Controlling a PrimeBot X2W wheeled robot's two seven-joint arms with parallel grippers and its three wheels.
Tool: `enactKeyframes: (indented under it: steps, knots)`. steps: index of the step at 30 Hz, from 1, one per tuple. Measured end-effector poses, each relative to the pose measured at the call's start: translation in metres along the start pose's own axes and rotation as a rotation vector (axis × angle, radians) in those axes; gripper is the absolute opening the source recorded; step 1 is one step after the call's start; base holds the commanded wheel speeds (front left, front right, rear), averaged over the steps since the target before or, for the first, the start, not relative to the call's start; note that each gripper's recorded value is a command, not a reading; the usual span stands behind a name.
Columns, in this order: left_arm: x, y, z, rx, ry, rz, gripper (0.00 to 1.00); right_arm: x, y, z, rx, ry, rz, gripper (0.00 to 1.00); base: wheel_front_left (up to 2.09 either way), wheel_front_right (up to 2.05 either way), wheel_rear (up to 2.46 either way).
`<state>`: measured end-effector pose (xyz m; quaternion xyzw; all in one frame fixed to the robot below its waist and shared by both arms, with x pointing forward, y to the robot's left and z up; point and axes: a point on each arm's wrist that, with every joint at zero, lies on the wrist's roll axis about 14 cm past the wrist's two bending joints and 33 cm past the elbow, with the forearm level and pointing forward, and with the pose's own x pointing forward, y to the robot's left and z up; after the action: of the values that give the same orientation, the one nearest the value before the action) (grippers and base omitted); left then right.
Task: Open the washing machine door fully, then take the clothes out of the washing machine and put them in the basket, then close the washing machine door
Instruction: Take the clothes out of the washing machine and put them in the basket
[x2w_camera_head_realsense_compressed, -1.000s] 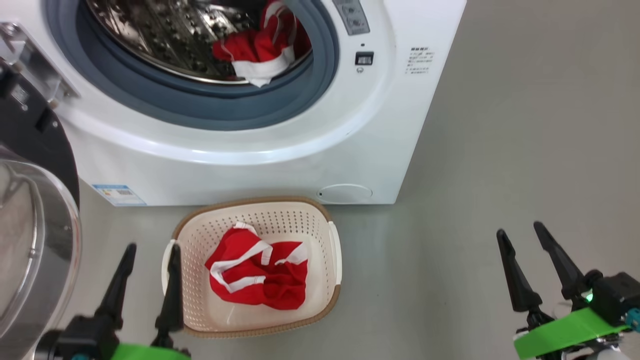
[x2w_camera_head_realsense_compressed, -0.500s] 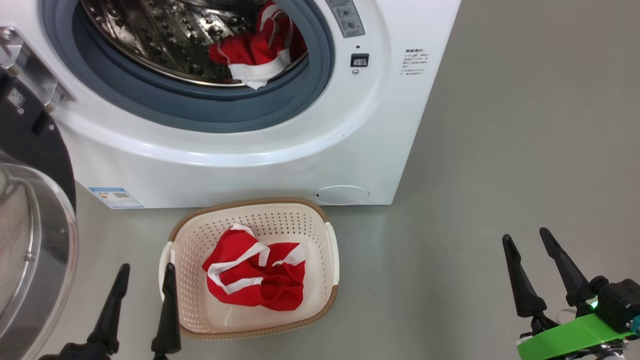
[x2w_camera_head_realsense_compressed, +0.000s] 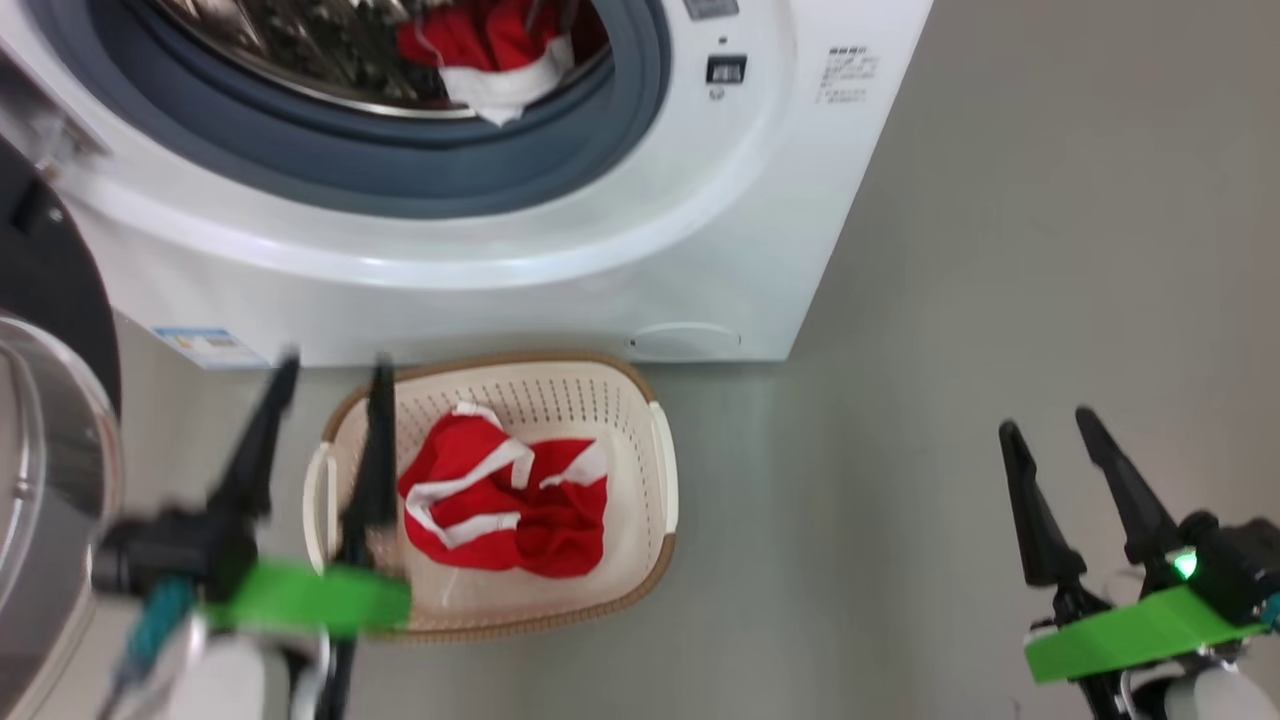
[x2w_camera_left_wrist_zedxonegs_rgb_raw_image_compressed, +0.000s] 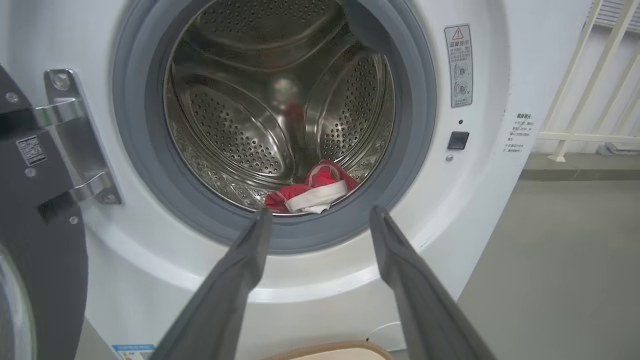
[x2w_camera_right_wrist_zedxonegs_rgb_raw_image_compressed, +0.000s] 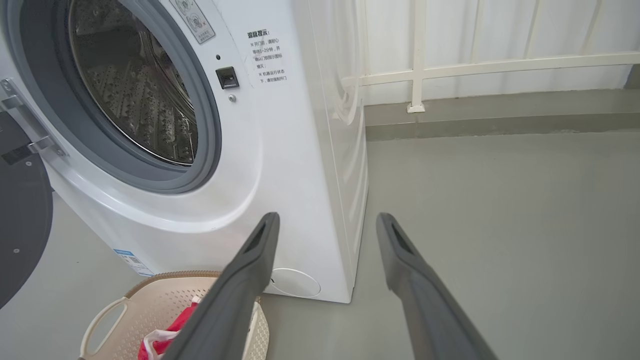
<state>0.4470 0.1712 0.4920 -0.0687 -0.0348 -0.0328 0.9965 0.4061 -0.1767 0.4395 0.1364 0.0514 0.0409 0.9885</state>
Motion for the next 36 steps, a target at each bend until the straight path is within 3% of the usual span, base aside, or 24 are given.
enactKeyframes:
  steps: [7, 15, 24, 36]
  knots:
    - [0.082, -0.01, 0.006, 0.013, -0.041, -0.062, 1.0, 0.031, 0.004, -0.008, 0.014, -0.001, 0.016, 1.0, 0.0, 0.0, 0.0]
    - [0.155, -0.016, -0.025, 0.026, 0.027, -0.114, 1.0, 0.053, -0.004, -0.031, 0.032, 0.036, -0.008, 1.0, 0.0, 0.0, 0.0]
    - [0.201, -0.027, -0.084, 0.06, 0.171, -0.173, 1.0, 0.057, -0.022, -0.052, 0.04, 0.076, -0.067, 1.0, 0.0, 0.0, 0.0]
    - [0.238, -0.049, -0.124, 0.059, 0.241, -0.241, 1.0, 0.047, -0.044, -0.066, 0.026, 0.118, -0.139, 1.0, 0.0, 0.0, 0.0]
